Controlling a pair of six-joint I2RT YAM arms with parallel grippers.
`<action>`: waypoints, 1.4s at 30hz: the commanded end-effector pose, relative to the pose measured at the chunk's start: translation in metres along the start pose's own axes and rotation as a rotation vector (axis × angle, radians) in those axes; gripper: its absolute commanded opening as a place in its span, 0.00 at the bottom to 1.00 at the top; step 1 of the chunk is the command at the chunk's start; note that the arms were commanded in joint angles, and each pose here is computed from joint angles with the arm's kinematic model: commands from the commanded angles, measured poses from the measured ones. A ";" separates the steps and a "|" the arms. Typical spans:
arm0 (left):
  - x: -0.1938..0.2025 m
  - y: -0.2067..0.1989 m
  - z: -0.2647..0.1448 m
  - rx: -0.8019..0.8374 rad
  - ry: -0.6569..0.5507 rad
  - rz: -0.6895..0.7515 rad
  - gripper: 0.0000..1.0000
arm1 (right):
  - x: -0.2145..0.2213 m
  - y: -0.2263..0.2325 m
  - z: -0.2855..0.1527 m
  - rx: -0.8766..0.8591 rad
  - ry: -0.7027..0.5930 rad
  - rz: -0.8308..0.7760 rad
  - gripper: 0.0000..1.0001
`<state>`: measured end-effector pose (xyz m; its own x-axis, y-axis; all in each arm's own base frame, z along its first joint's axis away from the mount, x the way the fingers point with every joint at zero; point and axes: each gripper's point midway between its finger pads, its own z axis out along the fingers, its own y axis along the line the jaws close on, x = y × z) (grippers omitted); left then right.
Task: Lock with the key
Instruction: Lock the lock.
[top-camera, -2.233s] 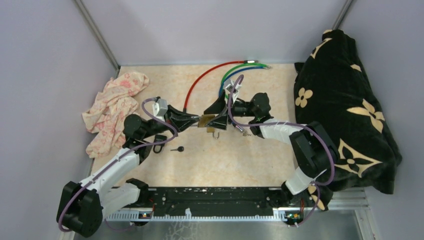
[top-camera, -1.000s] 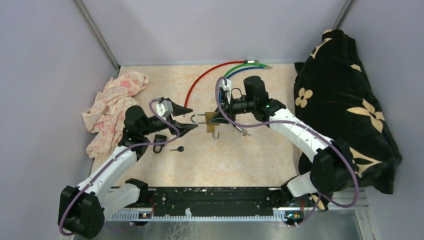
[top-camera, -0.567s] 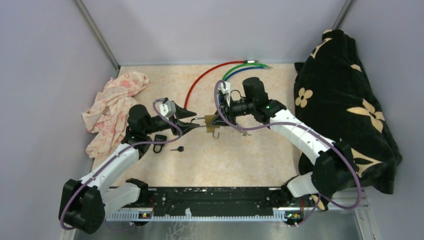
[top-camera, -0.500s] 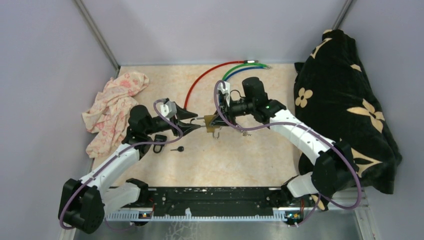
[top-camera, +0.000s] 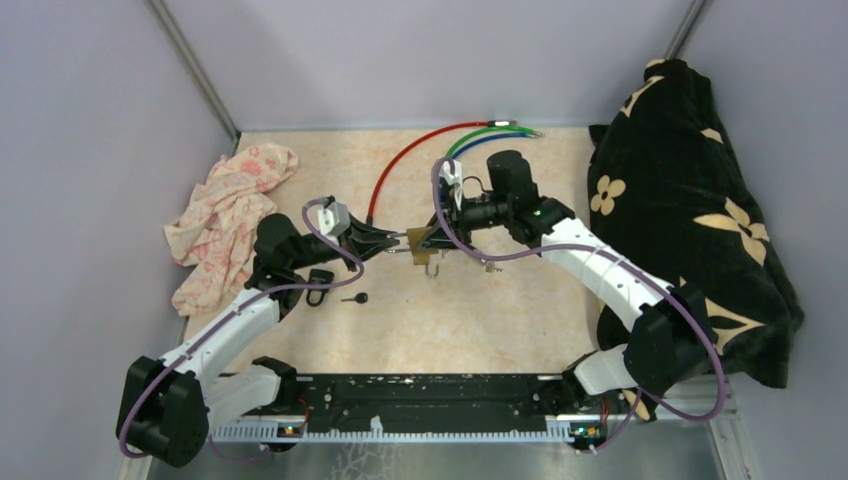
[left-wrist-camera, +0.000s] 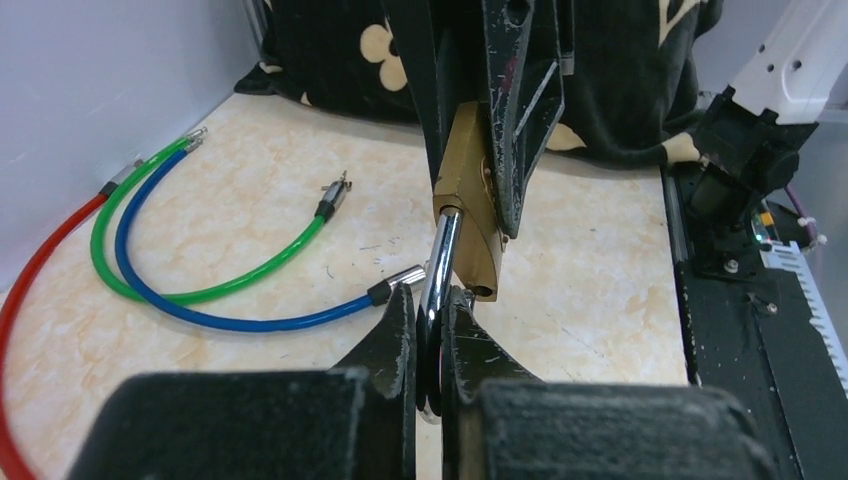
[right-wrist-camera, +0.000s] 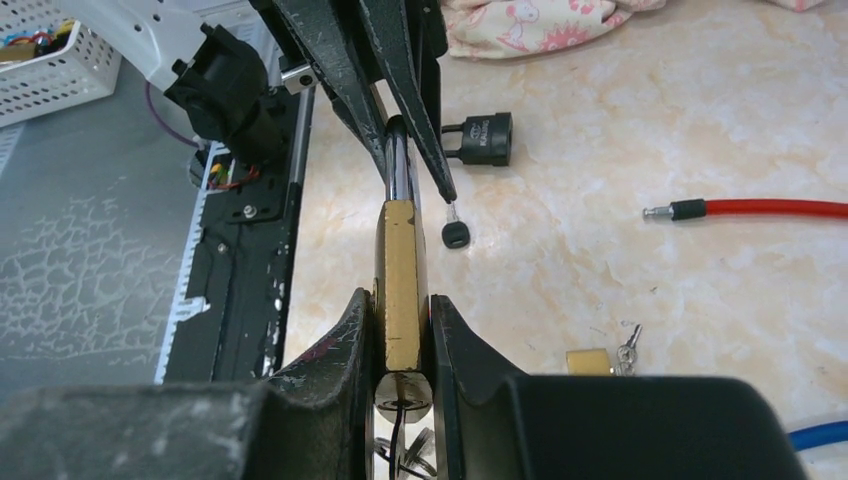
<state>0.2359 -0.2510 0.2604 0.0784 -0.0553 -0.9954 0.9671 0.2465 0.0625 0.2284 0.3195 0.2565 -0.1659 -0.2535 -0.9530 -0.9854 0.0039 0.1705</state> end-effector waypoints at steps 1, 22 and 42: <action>-0.068 0.014 0.001 -0.110 -0.209 0.116 0.00 | -0.059 0.016 -0.003 -0.050 -0.141 -0.162 0.24; -0.084 -0.005 0.000 -0.025 -0.260 0.087 0.00 | -0.049 0.001 0.008 -0.089 -0.218 -0.085 0.54; -0.065 -0.010 0.001 -0.020 -0.220 -0.040 0.19 | -0.081 0.005 -0.006 -0.088 -0.361 -0.067 0.00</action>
<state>0.2318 -0.2506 0.3051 0.0533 -0.2254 -0.9728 0.9618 0.2737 -0.0107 0.2300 0.3383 0.2899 -0.2216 -0.0345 -0.9745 -0.9675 -0.1168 0.2241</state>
